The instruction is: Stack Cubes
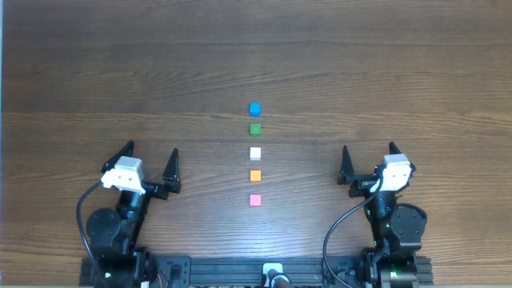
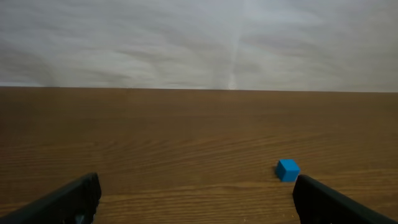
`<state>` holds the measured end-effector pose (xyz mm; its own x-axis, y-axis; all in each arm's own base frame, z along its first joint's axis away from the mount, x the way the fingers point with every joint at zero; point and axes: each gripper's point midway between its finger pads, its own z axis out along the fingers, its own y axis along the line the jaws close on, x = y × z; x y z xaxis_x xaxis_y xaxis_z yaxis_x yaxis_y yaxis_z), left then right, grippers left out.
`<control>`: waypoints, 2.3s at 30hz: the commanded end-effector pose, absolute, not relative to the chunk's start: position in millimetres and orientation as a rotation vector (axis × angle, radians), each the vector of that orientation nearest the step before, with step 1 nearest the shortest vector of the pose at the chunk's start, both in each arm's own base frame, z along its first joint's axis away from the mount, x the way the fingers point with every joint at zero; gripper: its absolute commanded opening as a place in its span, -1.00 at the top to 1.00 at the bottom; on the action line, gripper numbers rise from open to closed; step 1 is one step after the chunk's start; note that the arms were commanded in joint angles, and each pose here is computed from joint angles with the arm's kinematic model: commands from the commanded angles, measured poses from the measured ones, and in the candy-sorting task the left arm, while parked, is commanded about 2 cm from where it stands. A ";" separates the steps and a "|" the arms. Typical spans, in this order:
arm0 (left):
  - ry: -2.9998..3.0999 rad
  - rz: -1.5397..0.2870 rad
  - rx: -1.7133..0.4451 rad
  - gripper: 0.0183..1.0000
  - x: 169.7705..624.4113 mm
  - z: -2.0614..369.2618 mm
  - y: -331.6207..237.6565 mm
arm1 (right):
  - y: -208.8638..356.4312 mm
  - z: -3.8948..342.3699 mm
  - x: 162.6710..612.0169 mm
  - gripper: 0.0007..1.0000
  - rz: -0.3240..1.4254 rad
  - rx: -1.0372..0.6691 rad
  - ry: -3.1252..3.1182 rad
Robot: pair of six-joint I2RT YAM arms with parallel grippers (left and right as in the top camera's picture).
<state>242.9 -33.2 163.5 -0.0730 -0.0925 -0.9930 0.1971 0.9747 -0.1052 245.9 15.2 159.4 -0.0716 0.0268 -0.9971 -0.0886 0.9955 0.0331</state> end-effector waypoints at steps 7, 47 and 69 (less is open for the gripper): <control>1.628 -0.225 0.096 -1.00 243.0 161.3 -33.6 | 18.1 158.3 245.4 -0.99 0.108 -0.057 1.638; 1.640 -0.318 -0.015 -1.00 238.3 177.5 -32.6 | 18.1 158.3 245.4 -0.99 0.108 -0.057 1.638; 2.230 -0.556 0.569 -1.00 180.9 278.0 -156.4 | 18.1 158.3 245.4 -0.98 0.108 -0.057 1.638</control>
<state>180.7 -131.3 283.6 -0.5898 0.1470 -0.7941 0.4933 0.8441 -0.2102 245.9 15.2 159.4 -0.0711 0.0260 -0.9971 -0.0886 0.9955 0.0323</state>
